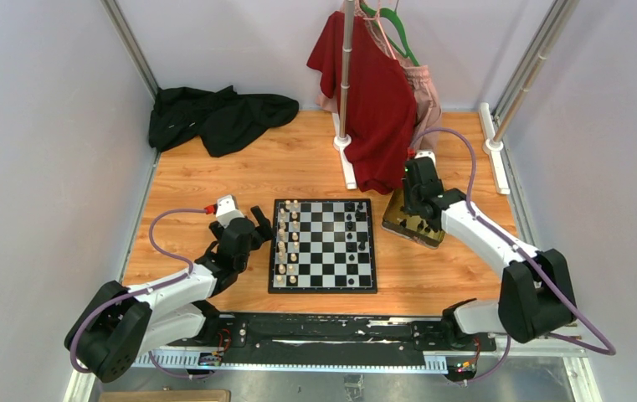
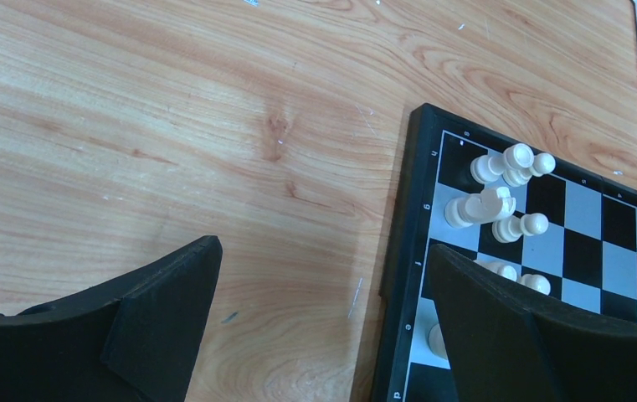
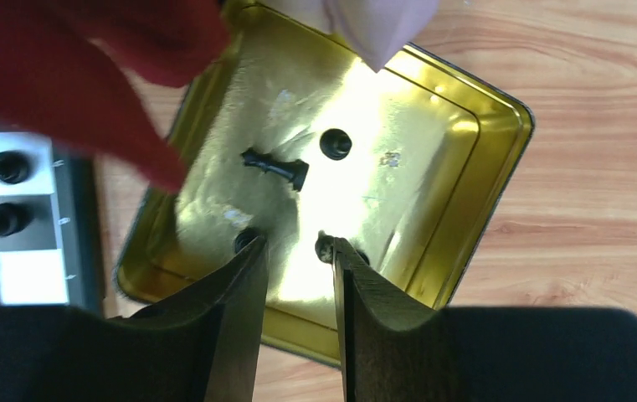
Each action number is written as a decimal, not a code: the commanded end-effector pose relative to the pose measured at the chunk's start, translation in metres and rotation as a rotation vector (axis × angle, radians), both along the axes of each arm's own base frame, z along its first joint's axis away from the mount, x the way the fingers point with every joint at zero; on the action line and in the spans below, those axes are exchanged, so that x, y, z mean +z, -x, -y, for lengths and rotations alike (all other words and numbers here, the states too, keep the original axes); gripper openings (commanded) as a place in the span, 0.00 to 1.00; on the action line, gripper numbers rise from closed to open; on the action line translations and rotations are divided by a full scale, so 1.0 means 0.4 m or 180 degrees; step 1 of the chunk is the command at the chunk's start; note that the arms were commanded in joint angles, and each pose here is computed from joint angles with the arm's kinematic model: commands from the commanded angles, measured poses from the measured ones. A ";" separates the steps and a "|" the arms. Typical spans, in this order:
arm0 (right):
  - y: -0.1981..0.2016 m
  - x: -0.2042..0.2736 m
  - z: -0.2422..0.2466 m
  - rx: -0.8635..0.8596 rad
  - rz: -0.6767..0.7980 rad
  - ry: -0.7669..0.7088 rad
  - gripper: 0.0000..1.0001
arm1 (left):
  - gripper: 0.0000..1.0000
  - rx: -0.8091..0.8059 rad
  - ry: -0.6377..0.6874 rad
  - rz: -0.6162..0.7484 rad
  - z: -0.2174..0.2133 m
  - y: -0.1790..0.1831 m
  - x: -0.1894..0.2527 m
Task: Set up the chess pieces on the board
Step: Pick up the chess piece from the storage box, then place the chess piece on the chessboard, then adjust the chess piece on the chessboard.
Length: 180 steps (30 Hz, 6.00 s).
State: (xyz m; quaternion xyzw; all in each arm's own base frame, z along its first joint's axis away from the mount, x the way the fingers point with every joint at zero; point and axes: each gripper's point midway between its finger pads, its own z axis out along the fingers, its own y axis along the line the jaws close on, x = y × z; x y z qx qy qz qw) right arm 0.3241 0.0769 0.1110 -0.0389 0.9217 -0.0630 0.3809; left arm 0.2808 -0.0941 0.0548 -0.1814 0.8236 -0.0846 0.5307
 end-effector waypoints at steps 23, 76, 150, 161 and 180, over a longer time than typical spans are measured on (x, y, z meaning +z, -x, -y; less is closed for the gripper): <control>-0.131 -0.124 0.078 -0.0409 -0.0216 -0.0278 0.42 | 1.00 0.0015 -0.0076 0.0005 0.005 -0.015 -0.003; 0.053 0.029 -0.138 0.0494 -0.0026 -0.0227 0.02 | 1.00 0.0041 -0.0039 0.0048 -0.003 -0.006 -0.003; 0.063 -0.078 -0.389 0.1299 -0.0372 -0.0031 0.32 | 1.00 0.0064 -0.0077 0.0012 -0.008 -0.003 -0.018; 0.019 -0.044 -0.392 0.1310 -0.0254 0.0060 0.33 | 1.00 0.0069 -0.0076 0.0024 -0.010 -0.003 -0.016; -0.035 -0.075 -0.371 0.1245 -0.0353 0.0051 0.33 | 1.00 0.0076 -0.0094 0.0004 -0.010 -0.006 -0.025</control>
